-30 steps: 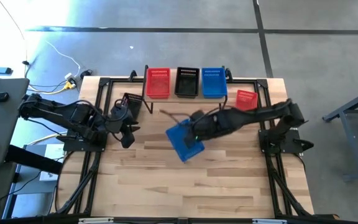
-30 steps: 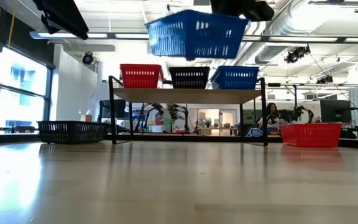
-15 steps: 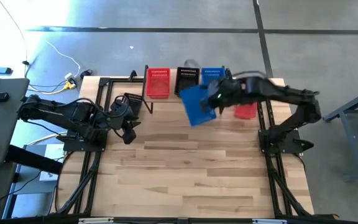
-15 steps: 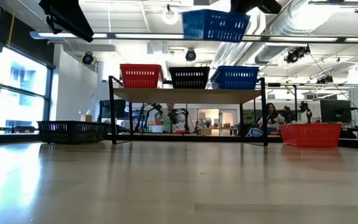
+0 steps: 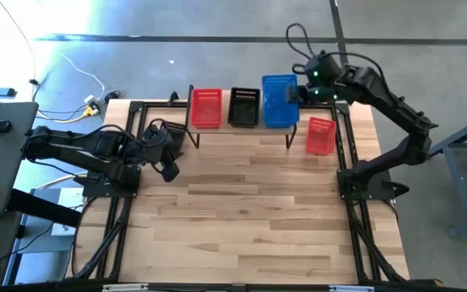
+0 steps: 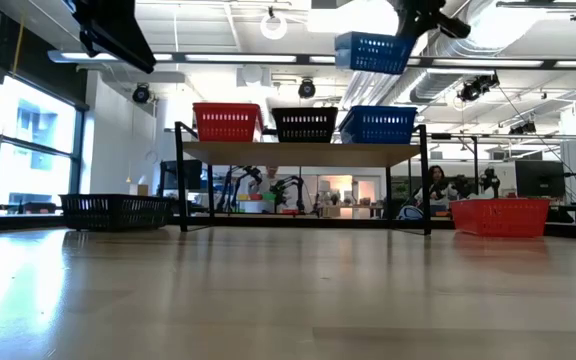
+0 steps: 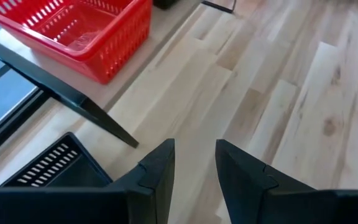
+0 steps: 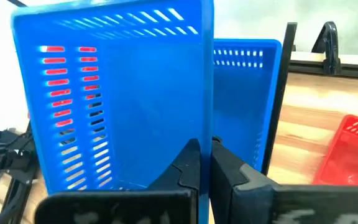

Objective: Stack baskets on shelf by color
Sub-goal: Stack the blue bin on top of the stacked blue bins on the shelf

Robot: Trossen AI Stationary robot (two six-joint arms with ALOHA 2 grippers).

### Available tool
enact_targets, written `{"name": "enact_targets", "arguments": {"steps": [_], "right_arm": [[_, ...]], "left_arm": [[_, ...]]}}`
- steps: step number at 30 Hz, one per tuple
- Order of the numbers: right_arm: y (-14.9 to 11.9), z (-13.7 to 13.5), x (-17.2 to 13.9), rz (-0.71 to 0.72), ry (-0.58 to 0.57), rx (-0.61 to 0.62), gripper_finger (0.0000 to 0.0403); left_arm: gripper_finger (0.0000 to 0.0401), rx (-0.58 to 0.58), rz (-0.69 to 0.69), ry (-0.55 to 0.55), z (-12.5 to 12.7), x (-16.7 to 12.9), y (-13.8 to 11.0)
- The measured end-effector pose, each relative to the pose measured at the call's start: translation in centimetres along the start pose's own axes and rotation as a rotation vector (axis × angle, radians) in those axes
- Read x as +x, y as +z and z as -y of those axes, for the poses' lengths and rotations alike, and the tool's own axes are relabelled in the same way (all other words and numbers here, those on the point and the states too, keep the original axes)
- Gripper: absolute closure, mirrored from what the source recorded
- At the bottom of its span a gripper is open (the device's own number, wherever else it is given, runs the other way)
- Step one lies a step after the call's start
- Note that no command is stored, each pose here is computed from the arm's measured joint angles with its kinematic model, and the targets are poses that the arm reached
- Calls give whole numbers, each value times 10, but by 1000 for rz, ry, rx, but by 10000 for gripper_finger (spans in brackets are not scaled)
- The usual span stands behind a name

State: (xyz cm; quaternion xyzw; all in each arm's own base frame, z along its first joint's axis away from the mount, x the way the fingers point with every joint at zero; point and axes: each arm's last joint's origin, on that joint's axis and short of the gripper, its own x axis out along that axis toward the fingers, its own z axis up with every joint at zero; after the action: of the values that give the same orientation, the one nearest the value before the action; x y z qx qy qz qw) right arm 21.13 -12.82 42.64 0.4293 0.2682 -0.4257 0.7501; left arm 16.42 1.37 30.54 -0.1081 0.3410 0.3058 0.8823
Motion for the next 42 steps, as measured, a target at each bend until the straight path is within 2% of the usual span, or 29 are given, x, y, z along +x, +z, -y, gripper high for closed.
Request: {"name": "enact_targets", "arguments": {"steps": [7,15,42], "right_arm": [[22,16,21,-78,4,26,403],[35,27,43,-139,-35,44,403],[41,33,86,-257,-121,60,403]], "left_arm": [[295,-23,0,26,-5,2,2],[295,-35,0,41,-7,3,3],[295,-36,0,43,-8,3,3]]}}
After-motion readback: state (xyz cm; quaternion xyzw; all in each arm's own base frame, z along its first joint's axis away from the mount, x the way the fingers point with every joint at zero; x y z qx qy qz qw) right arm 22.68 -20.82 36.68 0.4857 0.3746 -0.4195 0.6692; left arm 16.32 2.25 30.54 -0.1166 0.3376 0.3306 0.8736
